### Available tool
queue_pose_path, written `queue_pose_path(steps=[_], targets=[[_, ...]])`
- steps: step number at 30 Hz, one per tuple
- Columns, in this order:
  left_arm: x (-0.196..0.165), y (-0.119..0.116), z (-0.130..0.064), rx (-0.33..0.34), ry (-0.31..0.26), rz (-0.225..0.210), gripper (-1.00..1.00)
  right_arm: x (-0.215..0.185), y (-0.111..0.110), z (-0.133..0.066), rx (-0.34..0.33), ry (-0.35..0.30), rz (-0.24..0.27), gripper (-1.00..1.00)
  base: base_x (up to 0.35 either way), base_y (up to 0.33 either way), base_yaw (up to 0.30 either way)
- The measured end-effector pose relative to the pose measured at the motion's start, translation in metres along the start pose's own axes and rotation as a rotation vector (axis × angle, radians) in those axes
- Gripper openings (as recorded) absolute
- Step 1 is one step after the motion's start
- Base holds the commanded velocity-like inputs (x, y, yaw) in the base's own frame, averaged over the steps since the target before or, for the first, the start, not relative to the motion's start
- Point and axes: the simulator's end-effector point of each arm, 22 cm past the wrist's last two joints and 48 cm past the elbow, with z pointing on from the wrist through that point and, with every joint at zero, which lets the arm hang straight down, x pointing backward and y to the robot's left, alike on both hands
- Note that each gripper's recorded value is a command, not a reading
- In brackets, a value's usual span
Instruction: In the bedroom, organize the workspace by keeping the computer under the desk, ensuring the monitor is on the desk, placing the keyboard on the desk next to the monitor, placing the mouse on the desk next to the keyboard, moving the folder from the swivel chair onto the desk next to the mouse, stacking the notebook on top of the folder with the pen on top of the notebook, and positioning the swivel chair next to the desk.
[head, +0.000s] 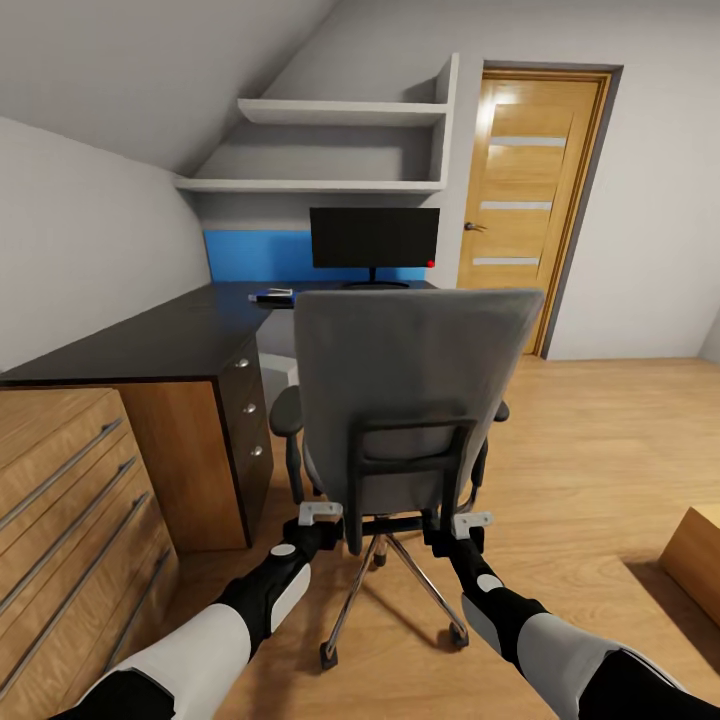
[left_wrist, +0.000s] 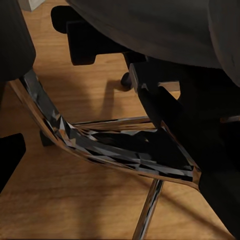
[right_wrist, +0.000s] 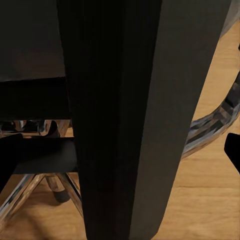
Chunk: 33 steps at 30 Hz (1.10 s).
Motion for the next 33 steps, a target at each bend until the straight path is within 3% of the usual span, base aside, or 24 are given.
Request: queue_pose_path(steps=[10, 33], targets=[[0.0017, 0.0009, -0.0001, -0.002, 0.003, 0.003, 1.00, -0.0003, 0.0003, -0.0001, 0.000, 0.000, 0.001, 1.00, 0.076, 0.000, 0.000], [0.0023, 0.0014, -0.0002, -0.005, 0.004, 0.003, 1.00, 0.0002, -0.0022, -0.0003, 0.008, 0.001, 0.006, 1.00, 0.316, 0.000, 0.000]])
